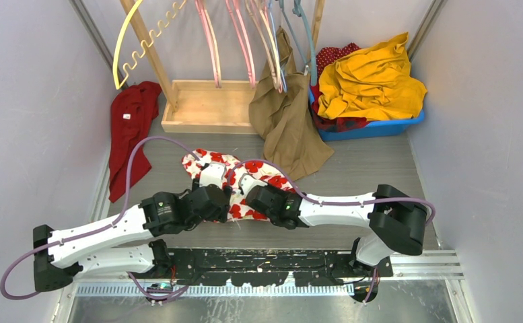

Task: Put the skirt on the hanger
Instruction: Flatten out the skirt at the center of the board.

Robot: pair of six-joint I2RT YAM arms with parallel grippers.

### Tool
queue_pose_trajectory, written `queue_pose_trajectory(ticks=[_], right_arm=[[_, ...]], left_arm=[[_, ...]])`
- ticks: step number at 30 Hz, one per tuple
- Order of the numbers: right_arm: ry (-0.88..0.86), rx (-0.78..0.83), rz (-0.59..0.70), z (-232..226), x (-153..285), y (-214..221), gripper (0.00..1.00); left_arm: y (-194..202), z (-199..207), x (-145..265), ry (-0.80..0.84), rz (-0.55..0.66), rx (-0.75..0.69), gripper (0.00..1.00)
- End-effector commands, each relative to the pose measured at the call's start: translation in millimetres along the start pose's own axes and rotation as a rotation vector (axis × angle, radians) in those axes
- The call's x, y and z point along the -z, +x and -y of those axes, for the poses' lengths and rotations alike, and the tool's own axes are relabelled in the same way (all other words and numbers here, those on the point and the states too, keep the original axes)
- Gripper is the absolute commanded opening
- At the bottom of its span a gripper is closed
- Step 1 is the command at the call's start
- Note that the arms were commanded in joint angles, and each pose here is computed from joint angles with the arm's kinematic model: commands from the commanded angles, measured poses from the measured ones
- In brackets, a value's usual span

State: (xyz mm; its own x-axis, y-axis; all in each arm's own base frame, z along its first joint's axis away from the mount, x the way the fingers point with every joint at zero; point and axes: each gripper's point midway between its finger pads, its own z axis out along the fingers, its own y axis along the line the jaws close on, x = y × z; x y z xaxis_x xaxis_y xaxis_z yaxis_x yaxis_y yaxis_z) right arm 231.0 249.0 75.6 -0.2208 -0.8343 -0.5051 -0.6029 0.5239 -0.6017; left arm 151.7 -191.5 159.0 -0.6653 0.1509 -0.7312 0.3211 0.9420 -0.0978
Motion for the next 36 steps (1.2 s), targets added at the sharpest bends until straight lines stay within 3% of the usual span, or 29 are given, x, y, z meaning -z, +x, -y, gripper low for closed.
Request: queue_pose_trajectory(ticks=[1, 5, 23, 36], right_arm=[[0.04, -0.064, 0.087, 18.0, 0.7, -34.3, 0.19], [0.032, -0.09, 0.08, 25.5, 1.5, -38.4, 0.02], [0.112, -0.441, 0.195, 123.4, 71.4, -135.5, 0.02], [0.141, -0.703, 0.329, 178.4, 127.5, -178.4, 0.02]], left_arm=[[-12.6, 2.7, 6.4, 0.025, 0.052, 0.021, 0.59], [-11.4, 0.4, 7.8, 0.023, 0.052, 0.025, 0.59], [-6.4, 16.1, 12.9, 0.081, 0.025, 0.009, 0.55], [3.3, 47.7, 19.2, 0.137, 0.066, -0.004, 0.55]])
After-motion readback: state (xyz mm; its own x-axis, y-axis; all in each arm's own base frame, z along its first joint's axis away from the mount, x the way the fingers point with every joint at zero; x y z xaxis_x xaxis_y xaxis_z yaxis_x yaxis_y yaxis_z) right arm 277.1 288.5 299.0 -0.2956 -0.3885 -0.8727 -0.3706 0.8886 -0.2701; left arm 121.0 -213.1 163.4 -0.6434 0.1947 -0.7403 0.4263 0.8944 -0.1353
